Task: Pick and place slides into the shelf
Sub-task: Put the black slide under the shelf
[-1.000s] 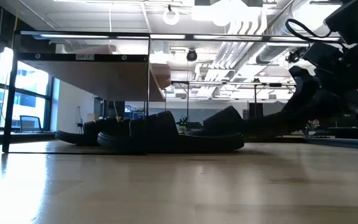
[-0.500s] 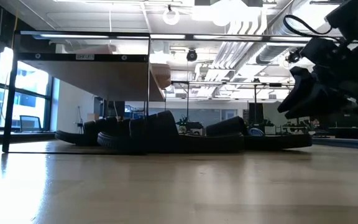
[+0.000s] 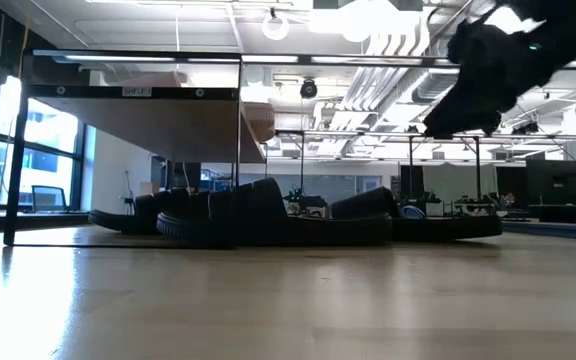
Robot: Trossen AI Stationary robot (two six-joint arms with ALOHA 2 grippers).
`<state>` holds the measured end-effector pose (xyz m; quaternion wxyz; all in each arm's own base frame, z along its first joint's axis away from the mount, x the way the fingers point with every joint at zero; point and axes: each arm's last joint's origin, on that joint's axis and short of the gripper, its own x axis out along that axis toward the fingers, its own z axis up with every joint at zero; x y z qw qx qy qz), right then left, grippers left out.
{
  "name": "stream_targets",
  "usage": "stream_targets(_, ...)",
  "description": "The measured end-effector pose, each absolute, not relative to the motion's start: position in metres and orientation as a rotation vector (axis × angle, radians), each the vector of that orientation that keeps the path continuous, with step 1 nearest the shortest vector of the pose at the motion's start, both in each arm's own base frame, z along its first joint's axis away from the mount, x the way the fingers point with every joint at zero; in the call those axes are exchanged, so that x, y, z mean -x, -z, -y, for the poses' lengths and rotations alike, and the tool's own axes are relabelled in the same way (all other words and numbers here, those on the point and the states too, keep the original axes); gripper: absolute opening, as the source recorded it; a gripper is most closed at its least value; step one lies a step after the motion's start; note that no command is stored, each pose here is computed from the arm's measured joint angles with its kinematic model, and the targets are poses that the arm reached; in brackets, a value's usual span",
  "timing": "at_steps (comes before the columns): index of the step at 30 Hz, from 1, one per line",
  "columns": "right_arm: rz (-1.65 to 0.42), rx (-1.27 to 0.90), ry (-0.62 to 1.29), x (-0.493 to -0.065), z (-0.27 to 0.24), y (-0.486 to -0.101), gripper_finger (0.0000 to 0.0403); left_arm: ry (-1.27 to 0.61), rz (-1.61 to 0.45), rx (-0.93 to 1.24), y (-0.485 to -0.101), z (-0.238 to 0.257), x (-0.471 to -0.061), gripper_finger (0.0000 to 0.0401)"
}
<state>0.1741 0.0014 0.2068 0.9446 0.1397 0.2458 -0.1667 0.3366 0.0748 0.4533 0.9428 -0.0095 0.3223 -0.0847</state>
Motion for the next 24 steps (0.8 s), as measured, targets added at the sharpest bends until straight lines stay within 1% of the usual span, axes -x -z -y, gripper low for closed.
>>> stream_targets(4, -0.557, -0.508, 0.369, -0.179, 0.020, -0.213, 0.0144, 0.090, -0.707, 0.058, -0.452, -0.100, -0.322, 0.0110)
stream_targets(6, -0.629, -0.595, 0.373, -0.178, 0.031, -0.209, 0.0144, 0.062, -0.702, 0.066, -0.456, -0.107, -0.314, 0.0110)
stream_targets(11, -0.679, -0.777, 0.327, -0.183, 0.053, -0.199, 0.0144, -0.072, -0.705, 0.069, -0.463, -0.128, -0.294, 0.0110)
stream_targets(13, -0.694, -0.822, 0.347, -0.183, 0.060, -0.194, 0.0144, -0.137, -0.719, 0.084, -0.463, -0.136, -0.285, 0.0110)
stream_targets(17, -0.663, -0.836, 0.372, -0.189, 0.070, -0.190, 0.0141, -0.201, -0.687, 0.110, -0.460, -0.146, -0.265, 0.0110)
stream_targets(21, -0.633, -0.878, 0.356, -0.195, 0.077, -0.187, 0.0125, -0.209, -0.632, 0.132, -0.439, -0.150, -0.249, 0.0110)
stream_targets(24, -0.625, -0.913, 0.336, -0.200, 0.081, -0.183, 0.0112, -0.242, -0.583, 0.131, -0.426, -0.145, -0.227, 0.0110)
